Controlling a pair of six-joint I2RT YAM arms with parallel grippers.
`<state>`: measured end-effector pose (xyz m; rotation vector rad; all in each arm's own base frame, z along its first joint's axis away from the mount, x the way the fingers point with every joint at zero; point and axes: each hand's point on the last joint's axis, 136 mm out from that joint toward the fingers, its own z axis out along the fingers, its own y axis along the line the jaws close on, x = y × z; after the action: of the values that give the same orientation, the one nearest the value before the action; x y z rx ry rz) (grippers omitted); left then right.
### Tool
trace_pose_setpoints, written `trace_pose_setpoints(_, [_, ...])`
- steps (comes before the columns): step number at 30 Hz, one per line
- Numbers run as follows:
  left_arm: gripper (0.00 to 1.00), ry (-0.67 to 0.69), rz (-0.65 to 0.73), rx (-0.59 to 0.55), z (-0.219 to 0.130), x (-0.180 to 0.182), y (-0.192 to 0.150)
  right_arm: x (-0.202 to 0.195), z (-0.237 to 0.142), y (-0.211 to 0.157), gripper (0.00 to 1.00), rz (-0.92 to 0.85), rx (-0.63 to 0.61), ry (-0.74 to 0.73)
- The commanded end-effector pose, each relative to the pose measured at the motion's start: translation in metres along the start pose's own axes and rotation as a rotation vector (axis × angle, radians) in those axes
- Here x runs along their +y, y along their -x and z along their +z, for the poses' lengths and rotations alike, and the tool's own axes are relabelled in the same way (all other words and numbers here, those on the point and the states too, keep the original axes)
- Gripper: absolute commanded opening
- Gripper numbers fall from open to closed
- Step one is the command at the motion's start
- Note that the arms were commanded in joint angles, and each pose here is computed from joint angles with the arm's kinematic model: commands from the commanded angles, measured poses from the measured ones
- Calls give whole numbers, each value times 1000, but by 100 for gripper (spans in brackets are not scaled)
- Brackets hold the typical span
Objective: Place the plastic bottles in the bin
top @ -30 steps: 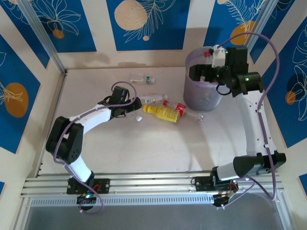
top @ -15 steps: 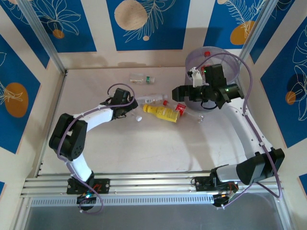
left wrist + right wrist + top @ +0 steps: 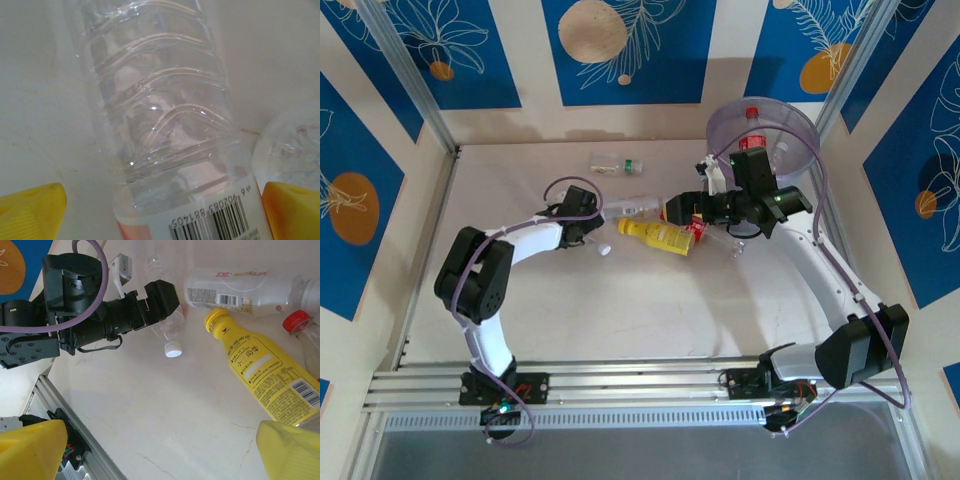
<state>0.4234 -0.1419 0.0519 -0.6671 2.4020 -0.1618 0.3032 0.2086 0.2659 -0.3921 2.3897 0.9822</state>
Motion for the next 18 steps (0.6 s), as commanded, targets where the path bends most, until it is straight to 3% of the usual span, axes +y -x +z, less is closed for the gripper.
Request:
trace_pose_setpoints(1, [100,64,1,3,7,14,0,9,4,-8,97,10,26,38])
trace_pose_setpoints(8, [100,95,14,35,21,15,-8,5,3,-17,97,22,43,2])
trace_pose_setpoints(18, [87,89,35,73,37,13,-19,2,3,-25,97,34,37,-30])
